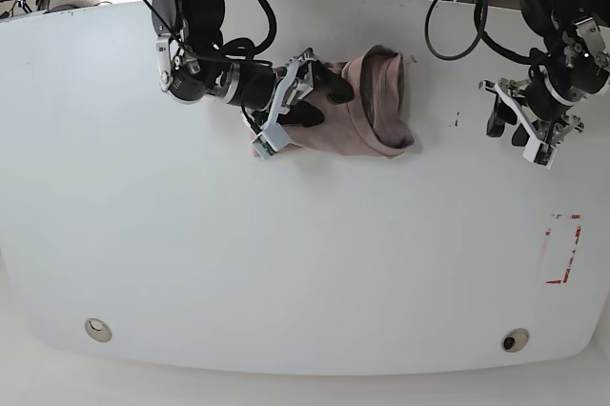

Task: Fold the T-shirt properly
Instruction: 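Fold the strip end with the right gripper over toward the left gripper, then regrasp the folded bundle with both grippers and fold it over again, then grasp the folded shirt with the left gripper and drag it to the table edge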

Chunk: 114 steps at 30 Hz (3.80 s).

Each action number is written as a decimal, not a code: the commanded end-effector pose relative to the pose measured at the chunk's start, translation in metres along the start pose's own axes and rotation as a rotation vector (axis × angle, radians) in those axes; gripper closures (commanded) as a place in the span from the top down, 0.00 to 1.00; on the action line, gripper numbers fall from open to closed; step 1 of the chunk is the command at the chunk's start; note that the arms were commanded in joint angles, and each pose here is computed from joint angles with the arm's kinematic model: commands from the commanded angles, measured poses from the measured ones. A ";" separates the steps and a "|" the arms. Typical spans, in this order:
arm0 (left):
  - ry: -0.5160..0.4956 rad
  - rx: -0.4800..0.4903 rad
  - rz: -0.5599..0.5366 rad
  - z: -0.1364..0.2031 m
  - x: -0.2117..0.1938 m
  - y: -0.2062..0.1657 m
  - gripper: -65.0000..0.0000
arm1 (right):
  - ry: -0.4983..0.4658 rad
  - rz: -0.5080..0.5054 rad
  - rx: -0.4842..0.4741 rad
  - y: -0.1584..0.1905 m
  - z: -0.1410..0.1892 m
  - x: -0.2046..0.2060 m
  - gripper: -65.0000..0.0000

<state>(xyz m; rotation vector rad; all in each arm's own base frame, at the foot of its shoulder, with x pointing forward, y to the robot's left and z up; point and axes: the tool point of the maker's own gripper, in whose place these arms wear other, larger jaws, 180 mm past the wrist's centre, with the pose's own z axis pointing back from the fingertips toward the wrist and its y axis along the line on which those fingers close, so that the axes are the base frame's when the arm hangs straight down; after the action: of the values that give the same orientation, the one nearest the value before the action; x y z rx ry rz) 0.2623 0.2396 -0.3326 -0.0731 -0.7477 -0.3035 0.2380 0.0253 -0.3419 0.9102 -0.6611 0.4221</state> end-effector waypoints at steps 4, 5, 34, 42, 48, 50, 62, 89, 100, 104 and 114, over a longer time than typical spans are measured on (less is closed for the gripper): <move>0.038 0.083 -0.071 0.019 -0.002 0.044 0.39 | 0.014 -0.006 0.083 0.012 -0.030 -0.002 0.37; 0.059 0.089 -0.079 0.022 -0.007 0.047 0.39 | 0.026 -0.003 0.087 0.014 -0.036 -0.006 0.31; 0.016 -0.345 -0.460 -0.042 0.029 -0.170 0.39 | -0.061 0.098 -0.127 -0.067 0.032 0.054 0.20; 0.079 -0.322 -0.502 -0.064 0.014 -0.198 0.39 | -0.030 0.122 -0.233 -0.109 0.037 0.061 0.20; 0.128 -0.323 -0.501 -0.075 -0.001 -0.188 0.39 | 0.014 0.136 -0.335 -0.138 0.036 0.043 0.20; 0.130 -0.302 -0.522 -0.076 0.003 -0.178 0.39 | 0.032 0.132 -0.358 -0.146 0.036 0.034 0.20; 0.164 -0.249 -0.594 -0.111 0.036 -0.139 0.39 | 0.055 0.124 -0.408 -0.143 0.056 -0.023 0.20; 0.049 -0.228 -0.559 -0.061 0.028 -0.156 0.39 | -0.062 0.247 -0.413 -0.101 0.049 0.054 0.20; 0.078 -0.248 -0.520 -0.059 0.005 -0.158 0.39 | -0.040 0.172 -0.319 -0.102 0.013 0.006 0.20; 0.074 -0.138 -0.503 -0.055 0.018 -0.112 0.39 | 0.019 0.158 -0.290 -0.088 0.000 -0.026 0.20; 0.057 0.043 -0.444 -0.040 0.038 -0.038 0.39 | 0.078 0.242 -0.152 0.005 -0.057 -0.052 0.20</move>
<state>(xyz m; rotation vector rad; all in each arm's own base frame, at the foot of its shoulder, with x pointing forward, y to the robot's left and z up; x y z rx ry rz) 0.2940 0.1921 -0.3515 0.1459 -0.6491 -0.7013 0.2239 0.0407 -0.4146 0.6064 -0.7033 0.5488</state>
